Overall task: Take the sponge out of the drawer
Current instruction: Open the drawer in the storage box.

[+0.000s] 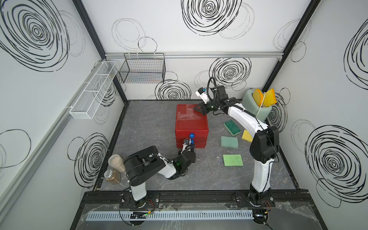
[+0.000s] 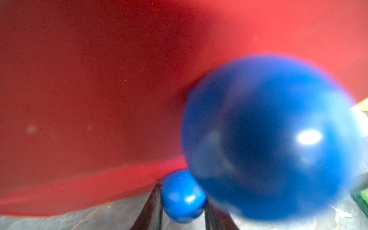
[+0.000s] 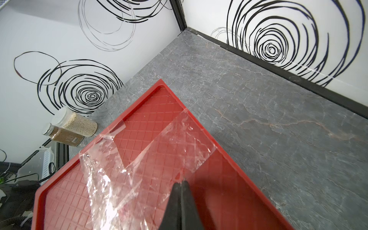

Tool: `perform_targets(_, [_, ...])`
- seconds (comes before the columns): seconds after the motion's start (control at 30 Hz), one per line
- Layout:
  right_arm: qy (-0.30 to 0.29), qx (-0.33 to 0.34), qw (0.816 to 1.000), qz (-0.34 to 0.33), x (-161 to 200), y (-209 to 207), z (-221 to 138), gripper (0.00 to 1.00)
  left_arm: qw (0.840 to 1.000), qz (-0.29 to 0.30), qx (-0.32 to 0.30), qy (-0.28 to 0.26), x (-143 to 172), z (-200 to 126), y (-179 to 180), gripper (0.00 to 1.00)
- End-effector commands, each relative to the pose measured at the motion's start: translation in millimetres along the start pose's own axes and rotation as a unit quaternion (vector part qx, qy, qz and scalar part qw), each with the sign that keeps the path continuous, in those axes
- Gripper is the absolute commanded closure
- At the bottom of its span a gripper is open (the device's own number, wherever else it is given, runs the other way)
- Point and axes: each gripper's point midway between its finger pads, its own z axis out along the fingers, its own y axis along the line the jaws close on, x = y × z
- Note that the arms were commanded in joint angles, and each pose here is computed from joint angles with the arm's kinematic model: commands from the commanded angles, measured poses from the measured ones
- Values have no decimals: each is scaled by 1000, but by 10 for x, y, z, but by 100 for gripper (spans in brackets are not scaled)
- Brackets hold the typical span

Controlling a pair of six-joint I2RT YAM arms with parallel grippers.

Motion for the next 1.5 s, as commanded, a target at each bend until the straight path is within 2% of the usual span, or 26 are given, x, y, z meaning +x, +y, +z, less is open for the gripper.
perform_targets(0.0, [57, 18, 997, 43, 393, -187, 49, 99, 999, -27, -21, -17, -93, -95, 176, 100])
perform_targets(0.37, [62, 24, 997, 49, 436, -310, 89, 99, 999, -30, -29, 4, 89, -414, 457, 100])
perform_targets(0.67, [70, 38, 996, 48, 423, -435, 109, 99, 999, -34, -19, 19, 251, -525, 468, 100])
perform_targets(0.93, [79, 43, 994, 58, 509, -637, 176, 99, 999, -44, -19, 17, 362, -777, 489, 100])
perform_targets(1.47, [82, 34, 994, 60, 571, -668, 274, 99, 998, -45, -29, 35, 527, -1105, 414, 97])
